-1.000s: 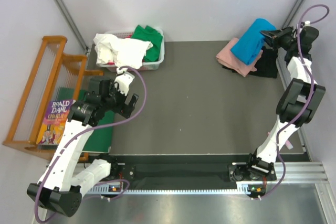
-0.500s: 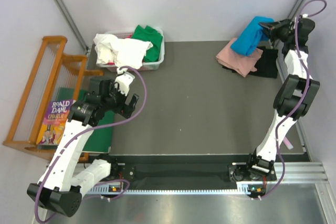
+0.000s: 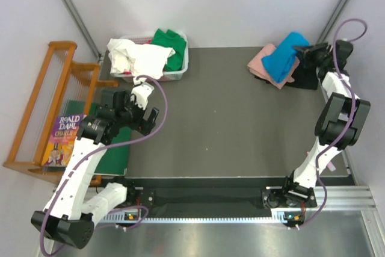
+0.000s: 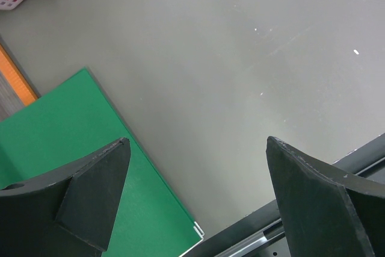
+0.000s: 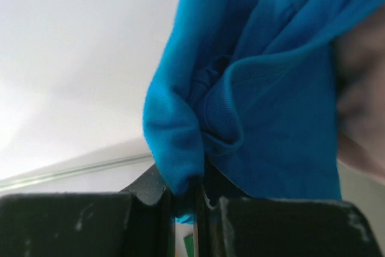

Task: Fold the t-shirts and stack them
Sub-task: Neatly place the folded tshirt to the corner

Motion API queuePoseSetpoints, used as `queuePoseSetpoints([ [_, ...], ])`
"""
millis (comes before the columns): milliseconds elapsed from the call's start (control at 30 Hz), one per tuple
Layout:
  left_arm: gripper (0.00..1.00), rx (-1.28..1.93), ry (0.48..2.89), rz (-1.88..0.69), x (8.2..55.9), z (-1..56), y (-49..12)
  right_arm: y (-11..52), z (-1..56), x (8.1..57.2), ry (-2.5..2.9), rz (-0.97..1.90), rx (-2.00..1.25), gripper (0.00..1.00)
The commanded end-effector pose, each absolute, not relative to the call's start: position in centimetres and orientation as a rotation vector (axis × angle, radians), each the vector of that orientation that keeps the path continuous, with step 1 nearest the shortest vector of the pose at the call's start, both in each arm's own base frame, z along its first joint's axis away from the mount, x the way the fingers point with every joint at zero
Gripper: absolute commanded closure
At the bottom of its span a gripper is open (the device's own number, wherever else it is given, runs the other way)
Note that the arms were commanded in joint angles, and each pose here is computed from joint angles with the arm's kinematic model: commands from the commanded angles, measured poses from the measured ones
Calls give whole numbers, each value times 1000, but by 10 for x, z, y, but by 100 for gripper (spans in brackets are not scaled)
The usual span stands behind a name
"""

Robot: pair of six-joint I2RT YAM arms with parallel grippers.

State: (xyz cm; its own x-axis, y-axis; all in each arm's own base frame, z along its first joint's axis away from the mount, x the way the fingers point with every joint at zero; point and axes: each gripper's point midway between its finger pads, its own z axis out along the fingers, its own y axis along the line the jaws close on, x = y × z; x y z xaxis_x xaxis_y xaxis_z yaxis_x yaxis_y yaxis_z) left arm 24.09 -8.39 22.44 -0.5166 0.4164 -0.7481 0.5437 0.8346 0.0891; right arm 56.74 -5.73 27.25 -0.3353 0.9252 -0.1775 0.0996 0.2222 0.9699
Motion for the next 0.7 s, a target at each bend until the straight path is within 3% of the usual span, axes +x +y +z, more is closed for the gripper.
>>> queuePoseSetpoints([
  [0,1,676,2119,-228,243,252,-88,-51,228,521,1748,1074,1071,100],
  [67,1,678,2117,-240,240,255,-89,-59,201,504,1798,939,1145,100],
  [233,1,675,2111,-246,235,259,-88,-84,231,484,1813,615,1076,100],
  [333,1,671,2105,-242,233,261,-86,-89,234,485,1862,559,1070,100],
  [367,1,670,2102,-244,232,262,-86,-91,232,485,1876,544,1081,85],
  [467,1,666,2104,-250,231,261,-86,-96,213,484,1942,499,1150,65],
  [600,1,666,2105,-235,230,261,-84,-99,177,483,2065,457,1214,55],
  [633,1,666,2105,-231,230,261,-83,-94,176,484,2089,492,1210,58],
  [667,1,664,2105,-230,231,261,-83,-91,169,484,2110,507,1213,96],
])
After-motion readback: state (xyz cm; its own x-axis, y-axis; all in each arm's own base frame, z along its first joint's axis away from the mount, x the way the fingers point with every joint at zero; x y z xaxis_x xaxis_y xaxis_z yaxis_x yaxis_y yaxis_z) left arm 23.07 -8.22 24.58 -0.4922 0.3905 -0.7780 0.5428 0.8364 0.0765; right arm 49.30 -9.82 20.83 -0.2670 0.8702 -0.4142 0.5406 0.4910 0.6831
